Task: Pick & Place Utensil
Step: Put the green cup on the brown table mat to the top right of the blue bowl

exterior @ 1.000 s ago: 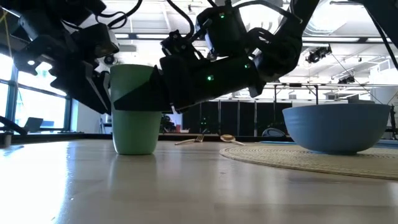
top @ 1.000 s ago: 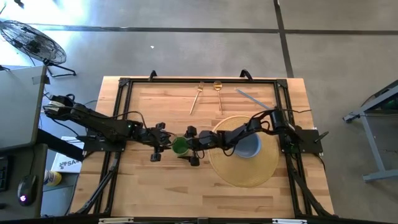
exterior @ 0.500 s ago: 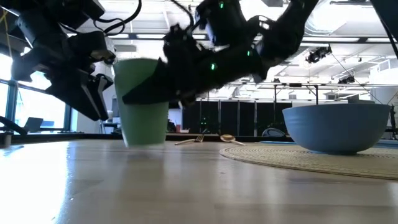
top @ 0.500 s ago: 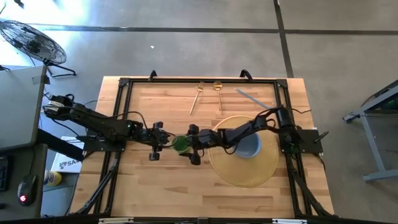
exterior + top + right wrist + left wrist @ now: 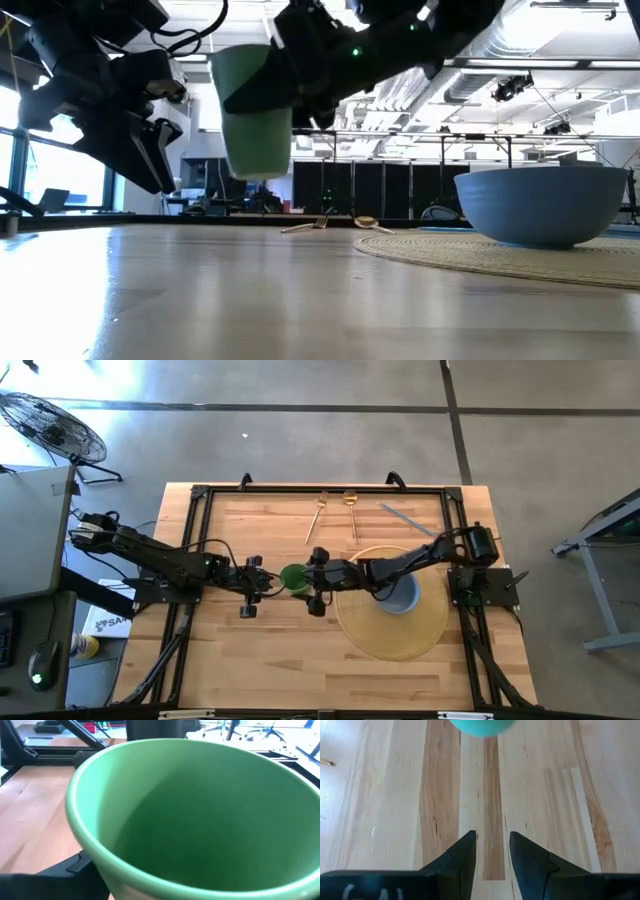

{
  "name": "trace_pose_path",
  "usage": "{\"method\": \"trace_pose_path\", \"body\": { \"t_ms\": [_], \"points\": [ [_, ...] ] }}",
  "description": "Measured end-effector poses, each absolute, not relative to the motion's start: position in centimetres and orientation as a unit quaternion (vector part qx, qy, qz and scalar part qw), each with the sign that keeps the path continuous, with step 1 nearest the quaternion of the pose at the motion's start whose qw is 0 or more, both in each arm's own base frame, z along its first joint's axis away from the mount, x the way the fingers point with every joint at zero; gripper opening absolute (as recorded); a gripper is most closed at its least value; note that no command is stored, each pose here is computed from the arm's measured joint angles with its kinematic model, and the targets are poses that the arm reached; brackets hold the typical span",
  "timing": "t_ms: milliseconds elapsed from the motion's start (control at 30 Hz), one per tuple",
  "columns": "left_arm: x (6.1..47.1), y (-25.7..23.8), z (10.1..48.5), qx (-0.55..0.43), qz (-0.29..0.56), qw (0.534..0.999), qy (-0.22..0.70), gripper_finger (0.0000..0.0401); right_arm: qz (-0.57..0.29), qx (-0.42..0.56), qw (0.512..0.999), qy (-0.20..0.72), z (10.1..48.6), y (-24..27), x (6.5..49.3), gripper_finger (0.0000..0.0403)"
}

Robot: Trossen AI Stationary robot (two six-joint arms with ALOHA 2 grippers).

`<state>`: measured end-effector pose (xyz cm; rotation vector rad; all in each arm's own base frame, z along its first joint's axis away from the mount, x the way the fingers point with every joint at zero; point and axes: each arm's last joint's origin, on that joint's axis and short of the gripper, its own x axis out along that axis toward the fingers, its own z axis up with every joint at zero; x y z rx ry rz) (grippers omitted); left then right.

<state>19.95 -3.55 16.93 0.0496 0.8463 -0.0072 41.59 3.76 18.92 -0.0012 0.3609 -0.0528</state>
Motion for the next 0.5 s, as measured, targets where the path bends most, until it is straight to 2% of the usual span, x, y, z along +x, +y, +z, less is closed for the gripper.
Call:
{"method": "trace_pose_path", "body": {
  "t_ms": [167, 500],
  "points": [
    [19.9, -3.5, 16.9, 0.024, -0.003, 0.912, 0.411, 0.0115, -0.010, -0.013, 0.986, 0.168, 20.2, 4.4, 41.2, 0.0340],
    [19.9, -3.5, 16.9, 0.024, -0.003, 0.911, 0.411, 0.0115, 0.004, -0.030, 0.981, 0.193, 20.0, 6.1, 40.7, 0.0339]
  ]
}}
